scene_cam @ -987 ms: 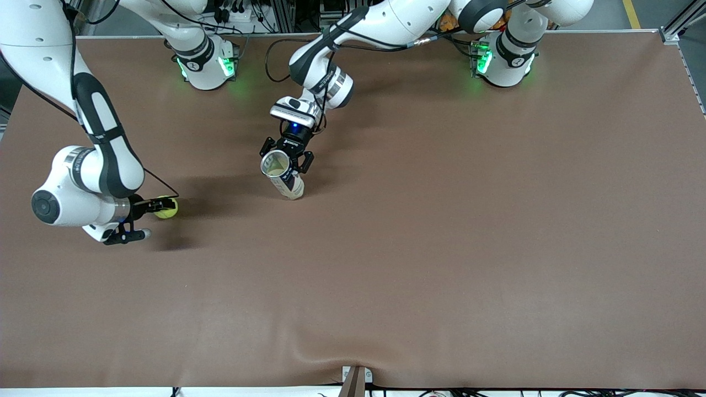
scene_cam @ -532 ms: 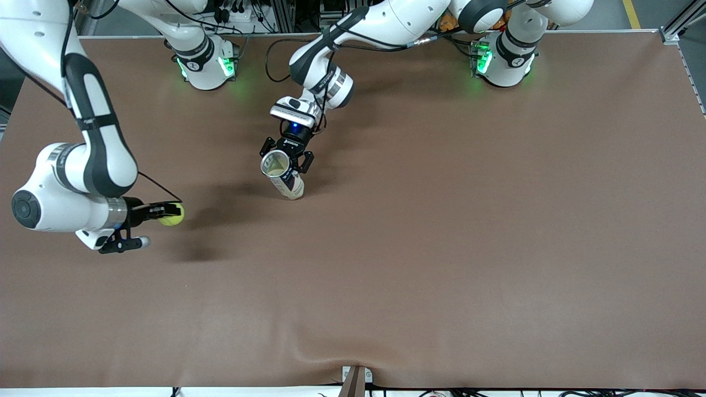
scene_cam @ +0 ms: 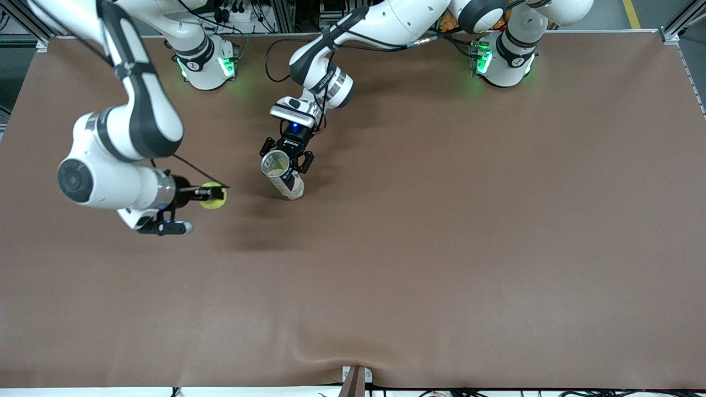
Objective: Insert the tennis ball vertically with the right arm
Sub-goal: 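Lift the Wilson ball with the right gripper above the can opening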
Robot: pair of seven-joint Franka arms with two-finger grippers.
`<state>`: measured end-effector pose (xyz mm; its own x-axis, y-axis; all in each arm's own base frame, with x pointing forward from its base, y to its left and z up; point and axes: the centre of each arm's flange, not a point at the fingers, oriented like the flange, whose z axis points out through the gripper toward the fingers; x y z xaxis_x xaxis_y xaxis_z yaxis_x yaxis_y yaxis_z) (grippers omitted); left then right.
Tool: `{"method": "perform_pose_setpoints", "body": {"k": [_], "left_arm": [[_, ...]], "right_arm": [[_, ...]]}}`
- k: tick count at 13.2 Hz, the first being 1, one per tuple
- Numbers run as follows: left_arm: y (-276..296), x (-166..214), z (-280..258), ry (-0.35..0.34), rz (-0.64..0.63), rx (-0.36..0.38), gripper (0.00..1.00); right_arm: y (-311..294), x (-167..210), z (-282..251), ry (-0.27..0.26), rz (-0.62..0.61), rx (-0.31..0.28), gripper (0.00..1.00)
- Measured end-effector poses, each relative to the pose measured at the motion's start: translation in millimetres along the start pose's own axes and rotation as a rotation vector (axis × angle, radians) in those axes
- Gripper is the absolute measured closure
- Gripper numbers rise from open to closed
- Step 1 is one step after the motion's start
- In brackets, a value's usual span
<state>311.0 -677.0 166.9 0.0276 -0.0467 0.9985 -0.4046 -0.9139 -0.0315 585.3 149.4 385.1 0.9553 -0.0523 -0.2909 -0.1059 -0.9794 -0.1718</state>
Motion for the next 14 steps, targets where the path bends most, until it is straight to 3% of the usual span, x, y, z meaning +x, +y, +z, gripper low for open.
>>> {"method": "perform_pose_setpoints", "body": {"k": [3,7,14], "left_arm": [[-0.2,0.1,0.2,0.0,0.0,0.0,0.25],[-0.5,0.7,1.0,0.002,-0.001,0.001,0.25],[-2.9,2.2,4.3,0.005,-0.002,0.007,0.25]], "right_arm": [[-55.8,-28.5,-16.9,0.005,0.065,-0.016,0.33],[-115.0,-57.1,1.0,-0.004,0.097,-0.048,0.33],[-139.3,-70.1,18.8,-0.023,0.08,-0.071,0.33]]}}
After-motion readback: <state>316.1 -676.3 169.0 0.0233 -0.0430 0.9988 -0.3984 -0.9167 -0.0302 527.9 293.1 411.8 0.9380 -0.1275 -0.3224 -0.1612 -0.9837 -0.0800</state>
